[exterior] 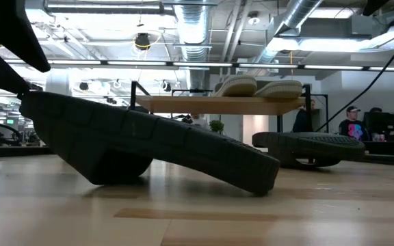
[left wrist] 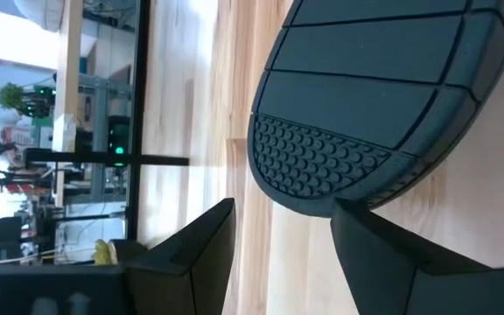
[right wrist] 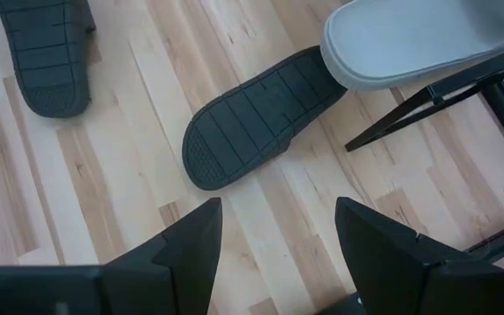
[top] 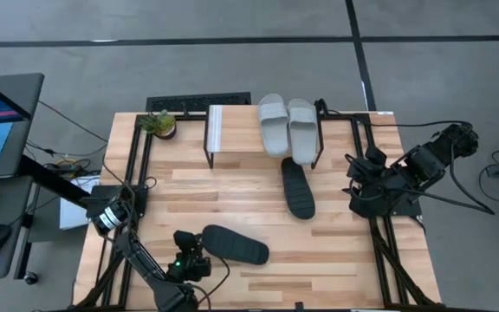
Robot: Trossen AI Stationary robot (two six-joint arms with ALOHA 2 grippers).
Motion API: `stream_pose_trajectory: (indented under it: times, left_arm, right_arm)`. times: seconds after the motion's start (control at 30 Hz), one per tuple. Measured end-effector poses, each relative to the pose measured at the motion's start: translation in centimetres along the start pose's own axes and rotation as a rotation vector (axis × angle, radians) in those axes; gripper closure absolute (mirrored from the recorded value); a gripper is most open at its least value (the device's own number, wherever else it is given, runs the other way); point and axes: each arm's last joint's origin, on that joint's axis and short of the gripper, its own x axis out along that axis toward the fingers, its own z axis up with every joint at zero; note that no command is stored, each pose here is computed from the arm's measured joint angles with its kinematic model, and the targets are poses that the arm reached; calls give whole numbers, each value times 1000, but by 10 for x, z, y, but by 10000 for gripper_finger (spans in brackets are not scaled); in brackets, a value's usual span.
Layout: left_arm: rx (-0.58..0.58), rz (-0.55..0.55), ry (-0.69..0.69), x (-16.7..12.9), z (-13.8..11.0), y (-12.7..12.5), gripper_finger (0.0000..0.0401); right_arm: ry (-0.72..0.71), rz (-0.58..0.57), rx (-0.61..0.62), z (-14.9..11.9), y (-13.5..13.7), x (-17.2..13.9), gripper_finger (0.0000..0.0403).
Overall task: Pick and place slides into the shelf
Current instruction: Put the left black slide on the shelf
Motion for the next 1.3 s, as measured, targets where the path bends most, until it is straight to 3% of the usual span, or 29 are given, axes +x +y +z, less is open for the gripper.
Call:
stream_pose_trajectory:
  times: [0.6,0.9,1.13,1.3]
  left_arm:
    - [20,-60,7,-17,-10,-7,221]
    - [125,-40,-46,-18,-10,-8,221]
    - [237,-29,-71,-20,-25,-16,221]
    - [297,22,-185,-22,-33,-22,221]
  right_arm:
    - [0,0,8,0,0,0,186]
    - [0,0,8,0,0,0,186]
    - [0,0,7,0,0,0,186]
    - [-1,3,-14,-1,1,0,186]
